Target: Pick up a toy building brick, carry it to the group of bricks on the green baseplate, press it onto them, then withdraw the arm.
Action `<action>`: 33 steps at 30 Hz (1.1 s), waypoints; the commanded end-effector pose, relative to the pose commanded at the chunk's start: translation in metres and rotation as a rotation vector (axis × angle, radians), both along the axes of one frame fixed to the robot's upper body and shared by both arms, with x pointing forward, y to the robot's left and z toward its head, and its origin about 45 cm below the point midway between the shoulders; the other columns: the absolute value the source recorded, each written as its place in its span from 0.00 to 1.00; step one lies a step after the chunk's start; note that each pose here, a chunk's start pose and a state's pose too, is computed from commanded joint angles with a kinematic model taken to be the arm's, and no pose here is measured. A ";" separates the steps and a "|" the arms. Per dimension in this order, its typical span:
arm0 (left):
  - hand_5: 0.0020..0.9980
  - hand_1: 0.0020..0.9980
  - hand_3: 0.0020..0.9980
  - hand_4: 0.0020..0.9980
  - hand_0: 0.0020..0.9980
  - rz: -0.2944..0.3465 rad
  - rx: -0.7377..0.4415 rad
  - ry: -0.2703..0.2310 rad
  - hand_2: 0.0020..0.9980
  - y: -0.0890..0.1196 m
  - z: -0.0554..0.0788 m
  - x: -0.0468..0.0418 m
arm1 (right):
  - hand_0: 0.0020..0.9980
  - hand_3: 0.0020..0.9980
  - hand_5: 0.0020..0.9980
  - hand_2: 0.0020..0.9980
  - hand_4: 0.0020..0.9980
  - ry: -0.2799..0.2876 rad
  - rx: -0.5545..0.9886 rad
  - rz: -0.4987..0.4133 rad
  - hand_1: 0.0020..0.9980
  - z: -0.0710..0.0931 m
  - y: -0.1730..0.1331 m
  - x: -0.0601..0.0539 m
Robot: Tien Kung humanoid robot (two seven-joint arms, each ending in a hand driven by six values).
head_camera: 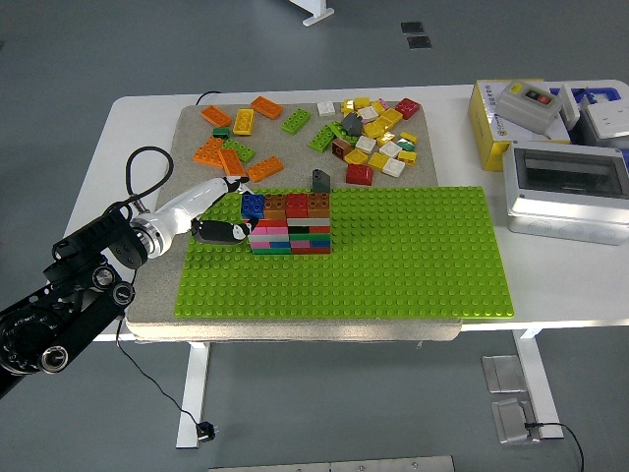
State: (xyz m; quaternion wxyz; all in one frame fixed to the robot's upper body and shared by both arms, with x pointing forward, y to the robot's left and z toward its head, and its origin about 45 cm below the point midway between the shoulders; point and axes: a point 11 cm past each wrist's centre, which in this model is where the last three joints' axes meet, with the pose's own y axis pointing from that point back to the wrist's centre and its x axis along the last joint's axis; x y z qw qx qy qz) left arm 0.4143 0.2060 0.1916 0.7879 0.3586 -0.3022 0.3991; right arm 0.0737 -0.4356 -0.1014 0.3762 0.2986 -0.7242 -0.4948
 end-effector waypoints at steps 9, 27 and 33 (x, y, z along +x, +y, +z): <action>0.31 0.99 0.76 0.51 0.97 -0.001 0.001 0.003 1.00 0.000 0.000 0.0000 | 0.78 0.81 1.00 0.81 0.57 -0.001 -0.001 0.000 0.76 0.000 0.000 0.000; 0.47 0.99 0.82 0.69 0.97 -0.003 -0.008 -0.002 1.00 -0.001 0.000 0.0003 | 0.79 0.81 1.00 0.81 0.58 -0.002 0.000 0.000 0.76 0.000 0.000 0.001; 0.47 0.99 0.82 0.69 0.97 -0.006 -0.005 -0.001 1.00 -0.001 0.000 0.0002 | 0.79 0.81 1.00 0.81 0.58 -0.002 -0.001 0.000 0.76 0.001 -0.001 0.002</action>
